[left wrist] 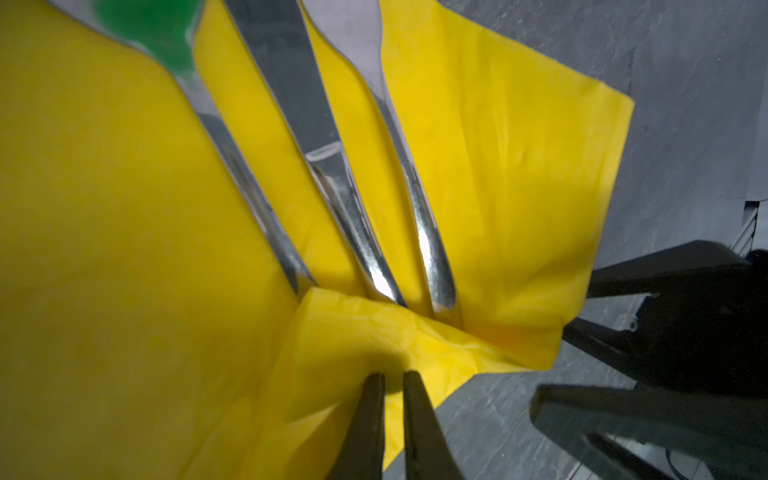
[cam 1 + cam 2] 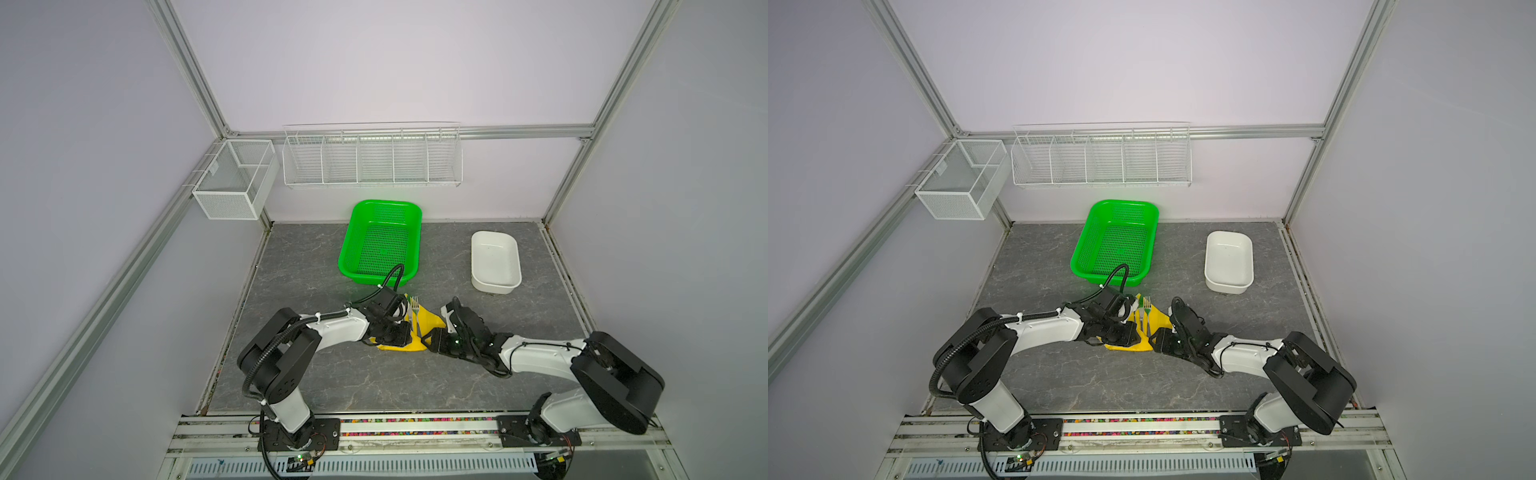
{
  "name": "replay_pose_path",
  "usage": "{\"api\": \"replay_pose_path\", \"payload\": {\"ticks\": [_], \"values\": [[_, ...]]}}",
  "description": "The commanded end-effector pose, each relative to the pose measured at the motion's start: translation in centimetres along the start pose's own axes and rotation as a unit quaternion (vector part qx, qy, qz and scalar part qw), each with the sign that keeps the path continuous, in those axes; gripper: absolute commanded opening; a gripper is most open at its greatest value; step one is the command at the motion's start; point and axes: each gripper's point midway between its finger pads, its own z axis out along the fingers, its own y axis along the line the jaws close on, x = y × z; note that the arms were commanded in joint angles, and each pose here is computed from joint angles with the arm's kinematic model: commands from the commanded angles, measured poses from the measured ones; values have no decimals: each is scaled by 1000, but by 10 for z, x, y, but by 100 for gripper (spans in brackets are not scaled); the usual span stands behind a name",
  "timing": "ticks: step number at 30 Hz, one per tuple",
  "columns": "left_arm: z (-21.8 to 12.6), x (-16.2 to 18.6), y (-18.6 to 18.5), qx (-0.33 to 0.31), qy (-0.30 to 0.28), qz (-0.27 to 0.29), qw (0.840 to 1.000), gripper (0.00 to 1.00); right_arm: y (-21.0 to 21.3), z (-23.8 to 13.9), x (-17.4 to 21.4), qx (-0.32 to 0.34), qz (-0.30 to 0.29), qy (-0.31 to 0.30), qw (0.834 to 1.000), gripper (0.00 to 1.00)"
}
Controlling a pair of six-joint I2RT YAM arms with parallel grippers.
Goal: Place the utensils on the paper napkin and roll it up
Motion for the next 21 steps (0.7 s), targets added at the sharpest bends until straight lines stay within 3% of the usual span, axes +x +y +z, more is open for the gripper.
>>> {"api": "replay_pose_path", "payload": {"ticks": [1, 21], "values": [[-1, 3, 0, 0, 1, -1, 1000, 12, 8, -3, -4, -12, -10, -8, 1000, 54], [-1, 3, 0, 2, 3, 2, 1000, 12, 7, -4, -8, -5, -34, 5, 999, 55]]}}
